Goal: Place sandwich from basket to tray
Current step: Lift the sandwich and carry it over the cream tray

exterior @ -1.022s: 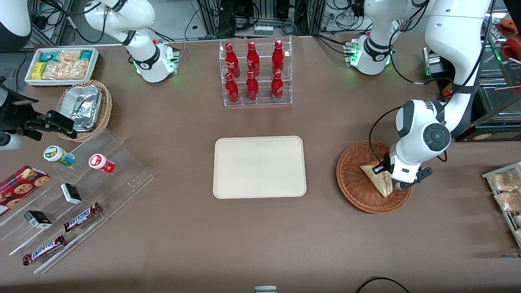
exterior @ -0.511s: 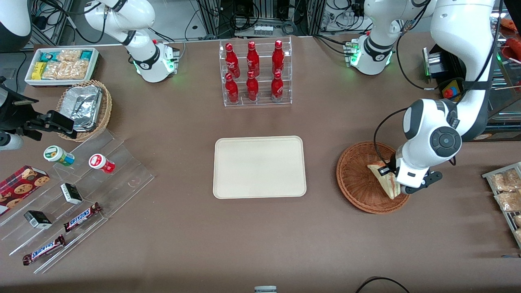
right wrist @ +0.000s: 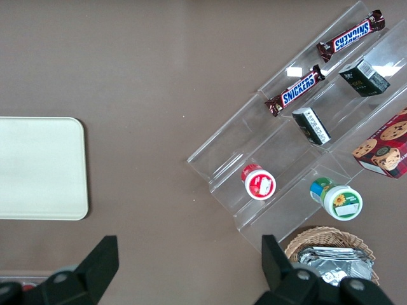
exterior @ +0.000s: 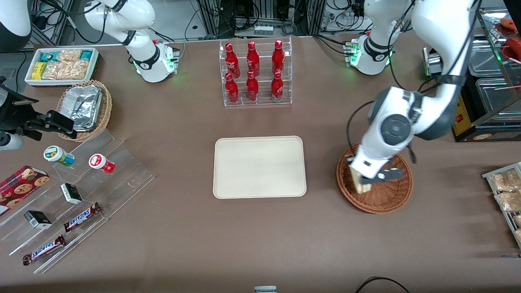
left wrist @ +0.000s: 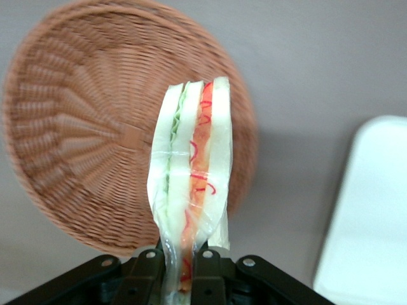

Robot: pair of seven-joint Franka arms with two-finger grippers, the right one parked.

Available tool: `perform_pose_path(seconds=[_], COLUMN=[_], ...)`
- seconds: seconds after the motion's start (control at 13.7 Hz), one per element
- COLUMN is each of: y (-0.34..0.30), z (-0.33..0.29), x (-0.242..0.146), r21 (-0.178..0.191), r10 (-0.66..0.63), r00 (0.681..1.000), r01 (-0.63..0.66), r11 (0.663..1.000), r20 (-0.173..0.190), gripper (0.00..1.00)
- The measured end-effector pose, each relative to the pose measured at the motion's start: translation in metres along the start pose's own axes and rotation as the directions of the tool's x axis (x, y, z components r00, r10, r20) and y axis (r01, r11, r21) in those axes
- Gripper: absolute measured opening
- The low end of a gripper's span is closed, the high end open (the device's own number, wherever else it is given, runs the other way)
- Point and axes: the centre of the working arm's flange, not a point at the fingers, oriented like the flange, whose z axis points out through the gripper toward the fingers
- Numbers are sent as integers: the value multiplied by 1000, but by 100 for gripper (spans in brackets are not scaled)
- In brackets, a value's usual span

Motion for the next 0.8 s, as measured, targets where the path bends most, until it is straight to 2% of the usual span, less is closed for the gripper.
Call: perform_pose_path(seconds=[0.36, 0.66, 0.8], y=[76, 126, 161], z=[-20, -14, -5], x=[-42, -50, -59], r21=[-36, -98, -110], r10=[156, 231, 257], r00=[987, 973, 967], r01=[-157, -231, -255], r11=[987, 968, 961], r20=[-27, -8, -3], gripper=[15, 15, 15])
